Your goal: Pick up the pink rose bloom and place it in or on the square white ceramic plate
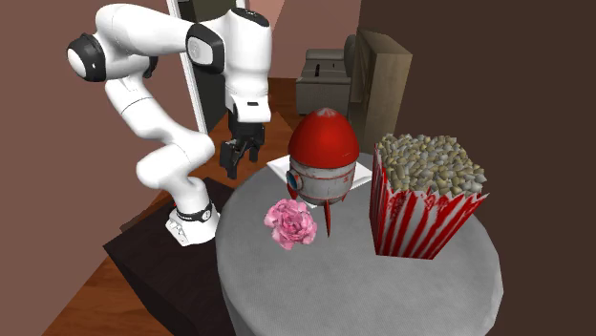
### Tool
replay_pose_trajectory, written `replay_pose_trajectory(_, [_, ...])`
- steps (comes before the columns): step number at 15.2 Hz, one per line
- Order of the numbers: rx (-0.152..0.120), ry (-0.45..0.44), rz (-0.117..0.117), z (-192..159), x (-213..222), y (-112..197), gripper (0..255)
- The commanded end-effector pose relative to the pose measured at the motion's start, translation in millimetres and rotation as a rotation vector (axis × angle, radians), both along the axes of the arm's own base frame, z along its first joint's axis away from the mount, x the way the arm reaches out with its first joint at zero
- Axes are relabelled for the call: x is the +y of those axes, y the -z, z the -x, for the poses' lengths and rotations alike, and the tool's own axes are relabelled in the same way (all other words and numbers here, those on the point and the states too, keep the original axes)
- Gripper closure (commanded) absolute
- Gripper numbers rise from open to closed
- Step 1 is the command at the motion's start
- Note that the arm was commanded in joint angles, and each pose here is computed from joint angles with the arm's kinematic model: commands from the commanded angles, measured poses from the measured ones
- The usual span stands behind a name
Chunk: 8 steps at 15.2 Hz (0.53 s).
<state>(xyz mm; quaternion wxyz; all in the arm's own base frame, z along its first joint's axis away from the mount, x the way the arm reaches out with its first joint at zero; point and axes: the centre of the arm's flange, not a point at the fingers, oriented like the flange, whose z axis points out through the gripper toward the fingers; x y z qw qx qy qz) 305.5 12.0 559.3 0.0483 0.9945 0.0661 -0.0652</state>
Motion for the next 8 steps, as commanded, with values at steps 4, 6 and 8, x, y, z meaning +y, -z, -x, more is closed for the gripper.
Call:
replay_pose_trajectory(4, [-0.068,-0.231,0.009,-19,-17,3,0])
replay_pose_trajectory(6, [-0.114,-0.384,0.015,-33,-25,4,0])
replay_pose_trajectory(8, [-0.159,-0.538,0.021,-49,-31,5,0])
